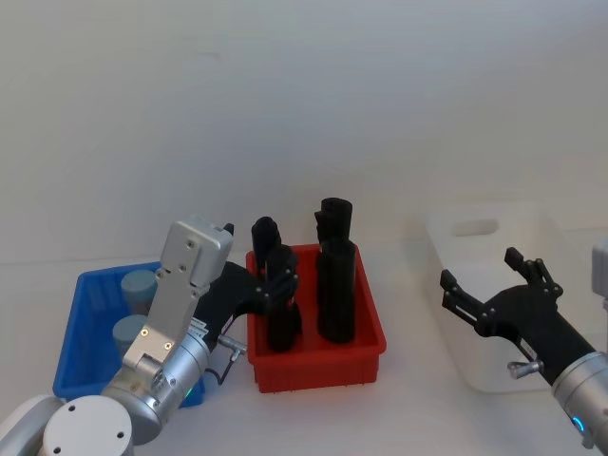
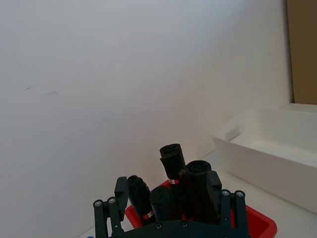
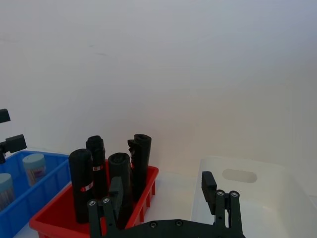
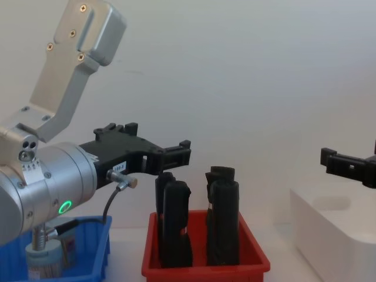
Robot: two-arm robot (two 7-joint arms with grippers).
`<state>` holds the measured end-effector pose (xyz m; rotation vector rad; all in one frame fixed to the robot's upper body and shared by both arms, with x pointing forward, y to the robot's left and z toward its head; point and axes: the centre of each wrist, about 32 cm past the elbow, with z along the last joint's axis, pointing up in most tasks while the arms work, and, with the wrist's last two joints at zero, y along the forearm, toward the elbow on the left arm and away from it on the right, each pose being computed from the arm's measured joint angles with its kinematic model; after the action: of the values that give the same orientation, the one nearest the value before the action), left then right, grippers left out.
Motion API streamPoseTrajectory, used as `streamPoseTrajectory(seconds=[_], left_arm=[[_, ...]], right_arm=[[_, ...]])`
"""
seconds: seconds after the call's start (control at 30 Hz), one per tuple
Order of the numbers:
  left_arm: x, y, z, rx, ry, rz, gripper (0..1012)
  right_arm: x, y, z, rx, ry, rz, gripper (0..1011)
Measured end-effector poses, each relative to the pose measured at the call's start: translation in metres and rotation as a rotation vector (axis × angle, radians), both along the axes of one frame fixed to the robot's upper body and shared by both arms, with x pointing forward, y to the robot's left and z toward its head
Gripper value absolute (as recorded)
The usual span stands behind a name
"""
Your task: Pick the cotton swabs from the blue box and place them into the white box.
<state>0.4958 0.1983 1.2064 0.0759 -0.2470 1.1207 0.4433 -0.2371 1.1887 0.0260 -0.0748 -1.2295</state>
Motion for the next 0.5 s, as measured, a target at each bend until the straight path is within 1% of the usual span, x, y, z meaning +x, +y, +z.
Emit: streamPoseTrajectory(seconds=[0.3, 0.33, 0.4, 0.5], left_arm=[[0.0065, 0.0016, 0.0021, -0.004, 0.061, 0.015, 1000], [0.0077, 0.0023, 0.0023, -0.007, 0.074, 0.02, 999], [0.009, 0.0032, 0.0024, -0.009, 0.085, 0.027, 999], [0.0125, 0.0063, 0.0021, -0.017, 0.116, 0.049, 1000]], right_arm=[[0.0, 0.0, 0.0, 0.0, 0.0, 0.0, 1001], [0.0, 0.0, 0.0, 0.0, 0.0, 0.0, 1001], [0.0, 0.0, 0.0, 0.0, 0.0, 0.0, 1001], [0.0, 0.0, 0.0, 0.0, 0.0, 0.0, 1001]])
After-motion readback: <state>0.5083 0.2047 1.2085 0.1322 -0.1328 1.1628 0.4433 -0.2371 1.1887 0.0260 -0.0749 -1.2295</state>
